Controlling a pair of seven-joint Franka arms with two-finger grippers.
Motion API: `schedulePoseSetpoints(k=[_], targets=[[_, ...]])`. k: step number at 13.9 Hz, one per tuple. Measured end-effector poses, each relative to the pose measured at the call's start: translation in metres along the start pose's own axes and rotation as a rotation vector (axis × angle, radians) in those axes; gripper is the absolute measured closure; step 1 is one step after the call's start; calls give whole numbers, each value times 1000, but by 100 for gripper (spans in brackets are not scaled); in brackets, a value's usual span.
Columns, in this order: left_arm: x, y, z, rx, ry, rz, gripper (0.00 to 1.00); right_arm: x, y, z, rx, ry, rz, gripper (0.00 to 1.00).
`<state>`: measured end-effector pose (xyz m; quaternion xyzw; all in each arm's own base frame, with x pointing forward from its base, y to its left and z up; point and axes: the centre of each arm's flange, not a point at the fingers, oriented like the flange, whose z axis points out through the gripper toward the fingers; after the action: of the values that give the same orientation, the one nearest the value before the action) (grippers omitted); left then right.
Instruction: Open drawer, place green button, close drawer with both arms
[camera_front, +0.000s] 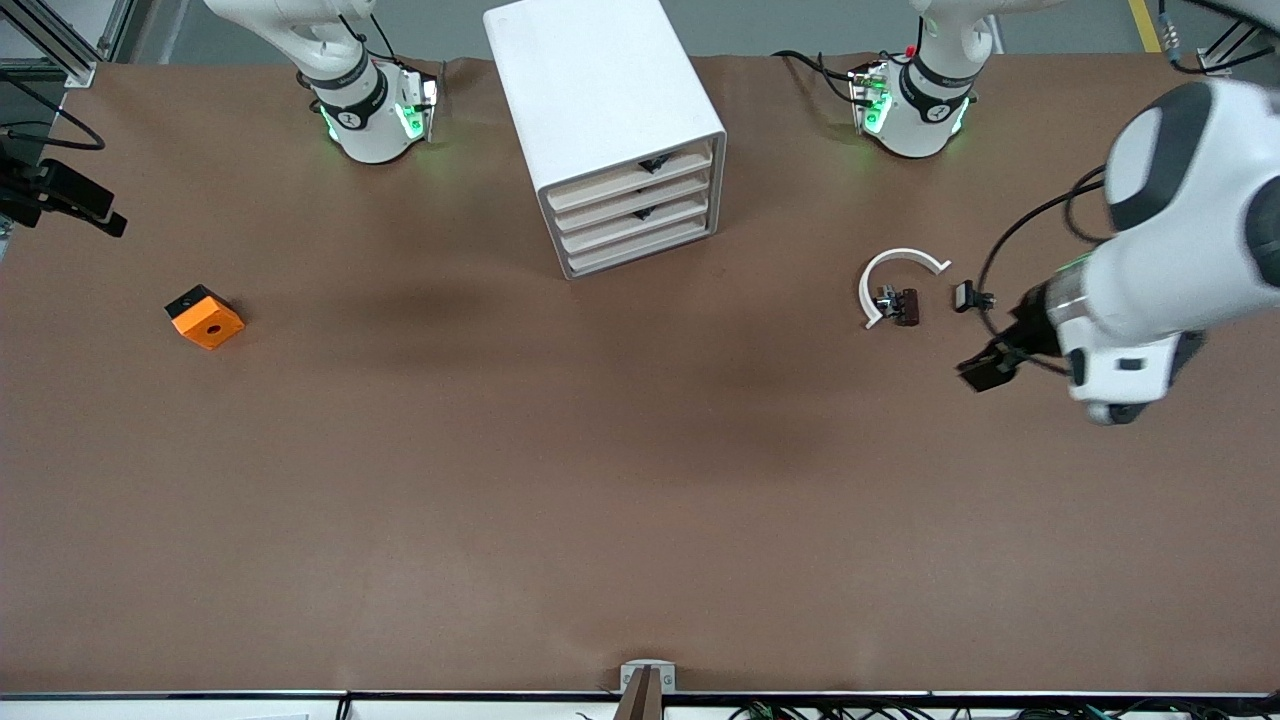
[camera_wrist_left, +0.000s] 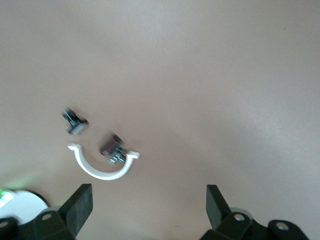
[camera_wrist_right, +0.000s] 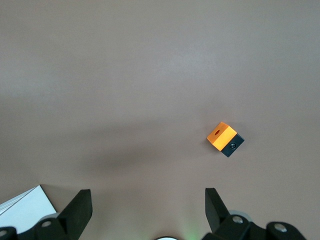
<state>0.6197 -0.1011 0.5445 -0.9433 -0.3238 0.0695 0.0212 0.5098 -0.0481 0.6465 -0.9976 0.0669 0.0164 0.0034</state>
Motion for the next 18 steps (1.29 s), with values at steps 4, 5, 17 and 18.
schedulePoseSetpoints(k=[4,5,17,18], targets=[[11,-40,-44,74,150,273,0,1,-1,-1,0,11,-4,0],[6,-47,-57,82,178,303,0,0,-1,-2,0,11,-7,0],[-53,-154,-81,36,98,561,0,-2,-1,-9,2,38,-36,0],[-55,-155,-79,38,94,575,0,-2,-1,-10,2,40,-35,0]])
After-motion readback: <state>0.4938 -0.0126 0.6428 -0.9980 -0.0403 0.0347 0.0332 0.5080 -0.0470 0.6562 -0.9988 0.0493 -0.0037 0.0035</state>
